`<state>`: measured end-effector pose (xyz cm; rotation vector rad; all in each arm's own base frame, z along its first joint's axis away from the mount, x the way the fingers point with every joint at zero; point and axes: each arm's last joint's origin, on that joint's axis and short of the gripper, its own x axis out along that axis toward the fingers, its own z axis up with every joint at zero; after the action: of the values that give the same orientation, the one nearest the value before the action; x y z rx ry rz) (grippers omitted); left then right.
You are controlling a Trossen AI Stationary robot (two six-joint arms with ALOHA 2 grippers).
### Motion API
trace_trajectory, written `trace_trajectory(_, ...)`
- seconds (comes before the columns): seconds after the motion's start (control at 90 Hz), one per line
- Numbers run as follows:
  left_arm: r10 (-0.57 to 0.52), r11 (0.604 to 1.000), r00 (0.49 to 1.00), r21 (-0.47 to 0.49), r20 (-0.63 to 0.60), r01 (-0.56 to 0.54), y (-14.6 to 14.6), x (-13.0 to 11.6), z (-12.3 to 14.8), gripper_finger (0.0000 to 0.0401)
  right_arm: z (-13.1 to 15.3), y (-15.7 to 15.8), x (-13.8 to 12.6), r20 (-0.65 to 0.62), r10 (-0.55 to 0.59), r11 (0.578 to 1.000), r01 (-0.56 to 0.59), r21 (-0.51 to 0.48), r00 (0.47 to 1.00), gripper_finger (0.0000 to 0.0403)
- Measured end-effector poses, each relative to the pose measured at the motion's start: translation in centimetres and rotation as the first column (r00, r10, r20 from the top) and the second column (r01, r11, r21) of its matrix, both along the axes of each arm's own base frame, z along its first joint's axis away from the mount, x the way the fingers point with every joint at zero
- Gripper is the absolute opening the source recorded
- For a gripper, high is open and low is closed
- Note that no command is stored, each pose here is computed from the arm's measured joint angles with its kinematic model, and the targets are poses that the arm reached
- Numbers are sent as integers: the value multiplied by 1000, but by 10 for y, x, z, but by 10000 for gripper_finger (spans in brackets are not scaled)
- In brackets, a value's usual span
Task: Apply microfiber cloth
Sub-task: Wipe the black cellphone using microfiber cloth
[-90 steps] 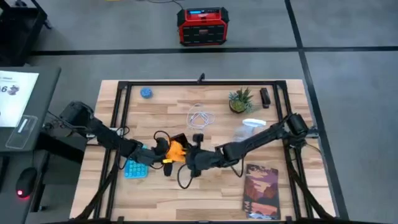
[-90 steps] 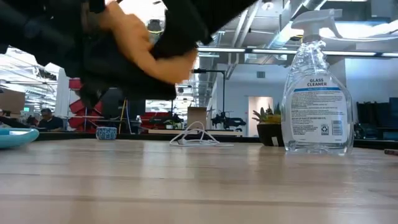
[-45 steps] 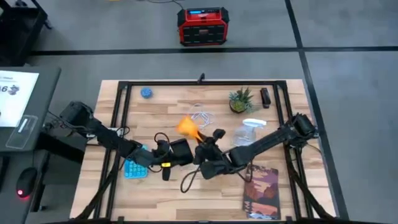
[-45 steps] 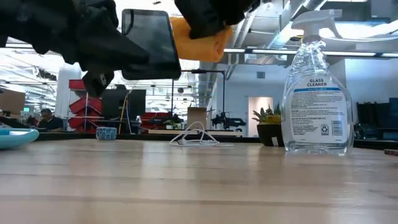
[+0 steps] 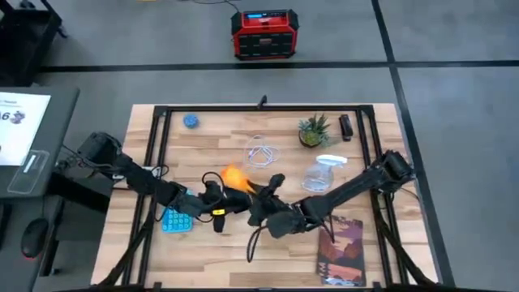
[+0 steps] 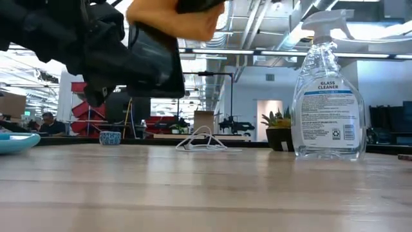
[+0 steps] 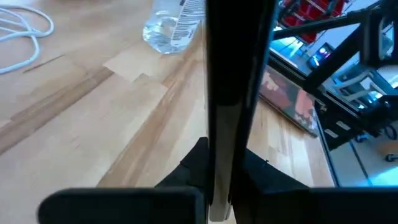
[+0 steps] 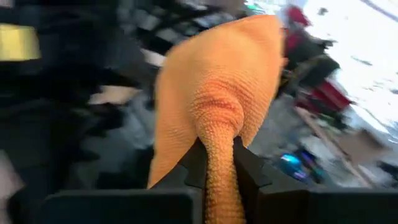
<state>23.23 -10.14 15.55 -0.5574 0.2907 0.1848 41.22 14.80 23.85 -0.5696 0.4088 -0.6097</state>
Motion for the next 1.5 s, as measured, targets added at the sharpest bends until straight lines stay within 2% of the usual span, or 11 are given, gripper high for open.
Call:
trace_trajectory(0.111,18,1000,1000,-6,-2,-18,1,0,-1,13,-17,-11,11,-32,20,999,-19,27,999,20)
trace_trajectory(0.267,-2,1000,1000,5,-21,2,-1,1,-1,13,-26,-10,13,-90,195,974,-182,134,977,20)
trace_trajectory(0.367,-1,1000,999,11,-34,1,0,1,-2,13,-31,-8,12,-126,246,959,-222,177,961,20)
trace_trajectory(0.433,10,1000,1000,10,-21,-10,0,1,-1,13,-27,-5,10,-101,205,970,-189,150,974,20)
trace_trajectory(0.589,-1,1000,1000,7,4,1,-1,3,4,13,-3,-1,2,57,-52,998,50,39,997,20)
trace_trajectory(0.633,-6,1000,1000,10,3,6,-2,3,4,13,2,-3,1,57,-45,999,43,31,997,20)
trace_trajectory(0.756,-13,1000,1000,22,25,13,-2,3,5,13,-3,-1,2,-32,94,995,-92,48,995,20)
trace_trajectory(0.856,-25,999,999,35,41,24,-3,6,10,13,-13,1,-2,-111,175,978,-160,132,978,20)
trace_trajectory(0.989,-1,998,1000,68,30,-1,-3,8,11,13,-27,-5,-11,-189,117,972,-72,226,975,20)
trace_trajectory(1.211,12,997,999,78,40,-15,-3,9,13,13,-42,-2,-31,-310,34,964,51,263,950,20)
trace_trajectory(1.5,47,996,997,74,66,-52,-1,11,16,13,-43,-2,-31,-289,9,963,70,261,957,20)
